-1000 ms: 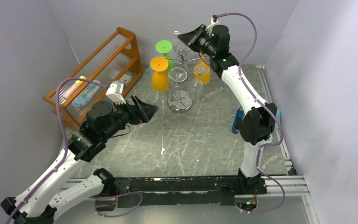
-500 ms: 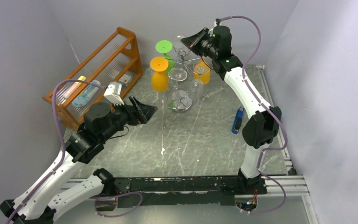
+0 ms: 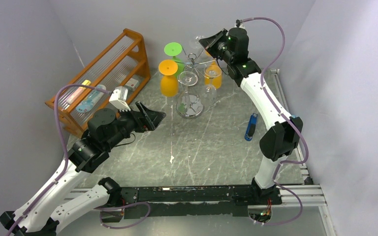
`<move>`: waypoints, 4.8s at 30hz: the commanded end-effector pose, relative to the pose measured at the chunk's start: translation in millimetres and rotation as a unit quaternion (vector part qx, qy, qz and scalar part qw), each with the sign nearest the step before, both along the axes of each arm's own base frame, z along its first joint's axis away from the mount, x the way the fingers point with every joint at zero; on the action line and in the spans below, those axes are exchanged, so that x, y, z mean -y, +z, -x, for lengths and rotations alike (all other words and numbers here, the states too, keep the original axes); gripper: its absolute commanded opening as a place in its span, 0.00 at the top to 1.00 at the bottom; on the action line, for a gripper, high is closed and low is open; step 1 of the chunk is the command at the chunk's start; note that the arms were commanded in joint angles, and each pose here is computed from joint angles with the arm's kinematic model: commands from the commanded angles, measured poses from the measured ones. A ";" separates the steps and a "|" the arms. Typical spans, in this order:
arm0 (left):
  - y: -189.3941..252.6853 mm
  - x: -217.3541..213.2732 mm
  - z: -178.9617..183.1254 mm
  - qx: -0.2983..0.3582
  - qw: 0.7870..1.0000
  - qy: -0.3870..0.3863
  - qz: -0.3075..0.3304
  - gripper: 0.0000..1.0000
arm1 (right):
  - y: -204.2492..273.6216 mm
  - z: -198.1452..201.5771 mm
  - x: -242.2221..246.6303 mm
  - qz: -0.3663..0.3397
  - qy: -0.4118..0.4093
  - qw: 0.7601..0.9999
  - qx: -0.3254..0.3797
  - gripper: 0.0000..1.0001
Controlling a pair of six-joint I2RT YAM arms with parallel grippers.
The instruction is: Place the wine glass upside down on the wine glass rack
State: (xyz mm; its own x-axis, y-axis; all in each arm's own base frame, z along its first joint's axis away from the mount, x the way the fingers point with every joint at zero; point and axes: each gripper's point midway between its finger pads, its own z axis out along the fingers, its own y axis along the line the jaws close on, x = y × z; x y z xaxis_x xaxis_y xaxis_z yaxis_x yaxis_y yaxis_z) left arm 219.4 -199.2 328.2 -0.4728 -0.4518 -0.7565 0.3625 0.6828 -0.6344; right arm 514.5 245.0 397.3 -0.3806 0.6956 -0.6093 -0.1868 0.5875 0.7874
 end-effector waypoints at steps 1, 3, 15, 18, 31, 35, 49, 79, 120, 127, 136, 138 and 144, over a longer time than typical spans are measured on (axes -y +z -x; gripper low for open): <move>14.0 -5.5 1.4 0.009 1.000 0.008 0.007 0.12 | 25.1 -0.6 14.8 -0.001 -0.040 0.999 0.037 1.00; 13.7 -4.8 0.9 0.009 1.000 0.007 0.006 0.13 | 23.2 -4.6 15.7 0.004 -0.046 0.998 0.040 1.00; 10.3 -5.0 -0.2 0.007 1.000 0.009 0.000 0.12 | 20.4 -28.8 7.6 0.021 -0.044 0.996 0.068 1.00; 9.7 -5.5 -0.4 0.006 1.000 0.010 -0.001 0.12 | 17.7 -32.4 2.6 0.023 -0.034 0.997 0.072 1.00; 8.1 -7.4 0.0 0.005 1.000 0.013 -0.004 0.12 | 10.4 -37.7 -12.4 0.030 0.005 0.997 0.075 0.98; 8.6 -8.3 0.3 0.006 1.000 0.014 -0.003 0.12 | 8.1 -36.2 -14.3 0.030 0.010 0.997 0.071 0.91; 8.4 -7.8 1.1 0.003 1.000 0.013 0.000 0.12 | -4.1 -38.8 -9.2 0.054 -0.001 0.998 0.041 0.74; 8.5 -7.6 1.3 0.002 1.000 0.013 0.000 0.12 | -0.7 -16.3 4.1 0.142 -0.001 0.989 0.032 0.49; 114.7 -124.6 36.0 0.140 0.959 0.126 -0.210 0.03 | -11.3 326.8 253.1 0.345 -0.223 0.911 -0.026 0.00; 119.0 -130.5 41.3 0.142 0.959 0.131 -0.209 0.03 | -12.5 325.6 249.2 0.356 -0.207 0.911 -0.026 0.00; 109.9 -125.3 41.9 0.136 0.959 0.112 -0.222 0.03 | -18.8 322.1 239.8 0.349 -0.187 0.918 -0.023 0.00; 108.8 -124.9 42.0 0.135 0.959 0.110 -0.223 0.03 | -19.0 321.5 238.2 0.347 -0.184 0.919 -0.020 0.00; 107.2 -121.8 40.7 0.134 0.960 0.105 -0.224 0.03 | -20.7 318.7 236.3 0.349 -0.181 0.919 -0.023 0.00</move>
State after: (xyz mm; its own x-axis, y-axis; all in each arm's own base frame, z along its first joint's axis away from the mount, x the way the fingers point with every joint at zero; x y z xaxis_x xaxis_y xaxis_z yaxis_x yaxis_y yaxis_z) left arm 179.2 -76.7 438.8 -0.1604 -0.1455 -0.9763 0.2863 0.9397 -0.1871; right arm 194.9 7.4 378.2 -0.2324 0.2411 -0.9423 0.1547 0.9656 0.2089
